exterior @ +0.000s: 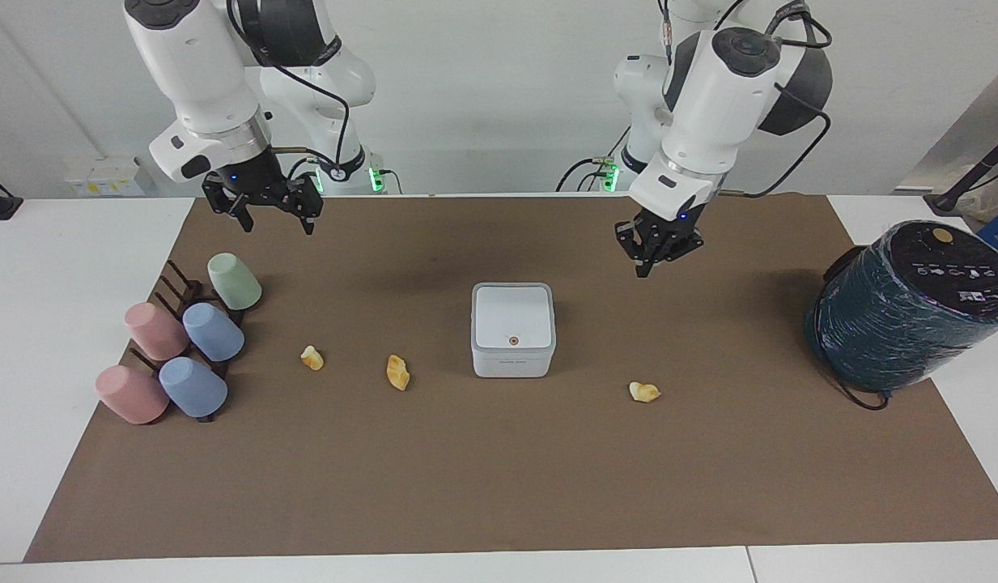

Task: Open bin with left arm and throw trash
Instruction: 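Open the bin lid with the left gripper while the right gripper advances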

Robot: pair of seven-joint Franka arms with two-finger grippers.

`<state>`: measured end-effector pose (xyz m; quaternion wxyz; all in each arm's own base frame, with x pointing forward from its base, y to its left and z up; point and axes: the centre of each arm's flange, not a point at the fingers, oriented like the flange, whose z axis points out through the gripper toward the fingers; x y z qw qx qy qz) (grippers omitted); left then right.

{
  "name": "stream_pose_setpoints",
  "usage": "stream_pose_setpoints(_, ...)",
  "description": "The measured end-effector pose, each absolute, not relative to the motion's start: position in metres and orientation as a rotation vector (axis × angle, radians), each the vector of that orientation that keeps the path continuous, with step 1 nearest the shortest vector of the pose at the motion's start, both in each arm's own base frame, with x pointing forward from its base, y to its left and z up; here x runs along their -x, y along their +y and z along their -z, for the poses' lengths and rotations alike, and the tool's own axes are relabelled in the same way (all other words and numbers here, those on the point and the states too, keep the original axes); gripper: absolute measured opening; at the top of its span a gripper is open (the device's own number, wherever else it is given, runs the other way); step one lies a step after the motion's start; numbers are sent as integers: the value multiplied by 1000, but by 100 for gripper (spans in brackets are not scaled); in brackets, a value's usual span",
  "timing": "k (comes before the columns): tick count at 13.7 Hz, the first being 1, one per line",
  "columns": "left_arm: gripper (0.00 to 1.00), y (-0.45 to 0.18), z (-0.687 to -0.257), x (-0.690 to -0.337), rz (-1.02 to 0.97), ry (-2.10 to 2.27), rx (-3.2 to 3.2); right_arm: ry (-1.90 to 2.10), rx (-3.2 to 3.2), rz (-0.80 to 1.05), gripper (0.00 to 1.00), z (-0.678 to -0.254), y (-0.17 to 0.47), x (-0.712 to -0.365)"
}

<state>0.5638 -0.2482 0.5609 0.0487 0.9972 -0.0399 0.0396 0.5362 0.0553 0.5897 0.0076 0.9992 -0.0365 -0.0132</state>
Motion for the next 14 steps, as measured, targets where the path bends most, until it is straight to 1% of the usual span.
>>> stream_pose_setpoints(5,1,-317,-521,-568,-196,32,-2955,-96,-3126,20,100,-591,62,-537)
stream_pose_setpoints(7,1,-331,-511,-570,-214,64,-2918,-101,-3127,13,100,-591,60,-538)
stream_pose_setpoints(9,1,-339,-501,-572,-223,83,-2902,-102,-3131,-42,100,-591,60,-542)
stream_pose_setpoints(11,1,-355,-481,-574,-228,100,-2895,-102,-3134,-78,100,-580,60,-545)
stream_pose_setpoints(14,1,-374,-445,-576,-219,99,-2899,-102,-3135,-98,100,-548,60,-548)
